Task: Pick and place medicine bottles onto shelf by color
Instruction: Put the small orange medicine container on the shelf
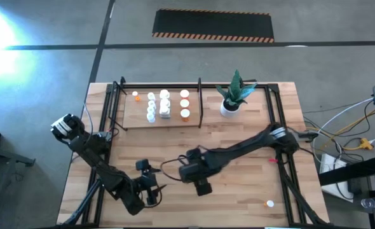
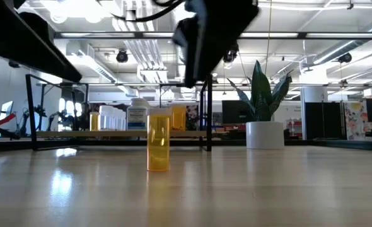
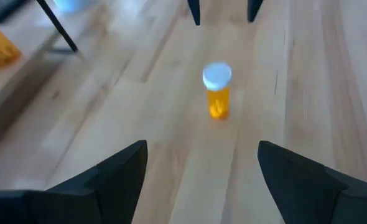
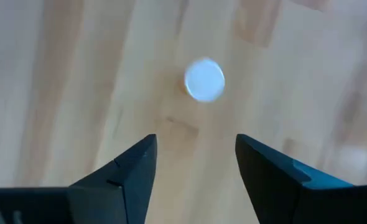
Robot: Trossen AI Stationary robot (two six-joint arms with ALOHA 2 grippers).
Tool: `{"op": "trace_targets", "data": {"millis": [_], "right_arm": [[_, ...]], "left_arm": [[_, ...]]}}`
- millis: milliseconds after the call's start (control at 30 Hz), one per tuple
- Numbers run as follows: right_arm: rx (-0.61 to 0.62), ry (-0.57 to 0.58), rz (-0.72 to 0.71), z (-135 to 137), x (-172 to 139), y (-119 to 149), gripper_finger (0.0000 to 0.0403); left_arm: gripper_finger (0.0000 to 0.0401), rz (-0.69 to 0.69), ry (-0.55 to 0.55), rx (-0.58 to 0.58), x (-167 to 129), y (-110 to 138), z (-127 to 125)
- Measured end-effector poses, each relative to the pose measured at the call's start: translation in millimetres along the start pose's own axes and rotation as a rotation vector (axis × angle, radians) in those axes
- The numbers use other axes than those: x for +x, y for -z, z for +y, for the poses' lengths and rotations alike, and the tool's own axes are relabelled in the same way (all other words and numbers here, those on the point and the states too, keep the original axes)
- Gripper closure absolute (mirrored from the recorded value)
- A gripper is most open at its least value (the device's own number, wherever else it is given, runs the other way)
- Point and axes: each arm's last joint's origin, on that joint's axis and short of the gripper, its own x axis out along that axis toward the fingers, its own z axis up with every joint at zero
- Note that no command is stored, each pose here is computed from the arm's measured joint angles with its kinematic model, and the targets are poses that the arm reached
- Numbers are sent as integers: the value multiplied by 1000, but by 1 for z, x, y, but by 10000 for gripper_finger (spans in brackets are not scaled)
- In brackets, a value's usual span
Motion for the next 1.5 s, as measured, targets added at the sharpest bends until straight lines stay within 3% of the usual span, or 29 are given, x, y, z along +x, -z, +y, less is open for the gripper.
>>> {"op": "trace_targets", "data": {"millis": [233, 433, 567, 667, 933, 1500], "right_arm": [[110, 144, -179, 32, -7, 67, 213], [202, 155, -464, 55, -13, 112, 225], [215, 156, -660, 66, -16, 131, 230], [218, 144, -727, 72, -16, 143, 233], [219, 144, -761, 80, -15, 153, 237], [216, 146, -751, 80, -12, 152, 241]], "left_arm": [[113, -145, 30, -23, 23, 19, -11], [113, -247, 62, -10, 53, 28, -23], [113, -275, 34, -66, 74, 30, -25], [113, -282, 13, -120, 88, 31, -23], [121, -289, -13, -196, 102, 25, -19], [244, -286, 12, -164, 107, 18, -15]]}}
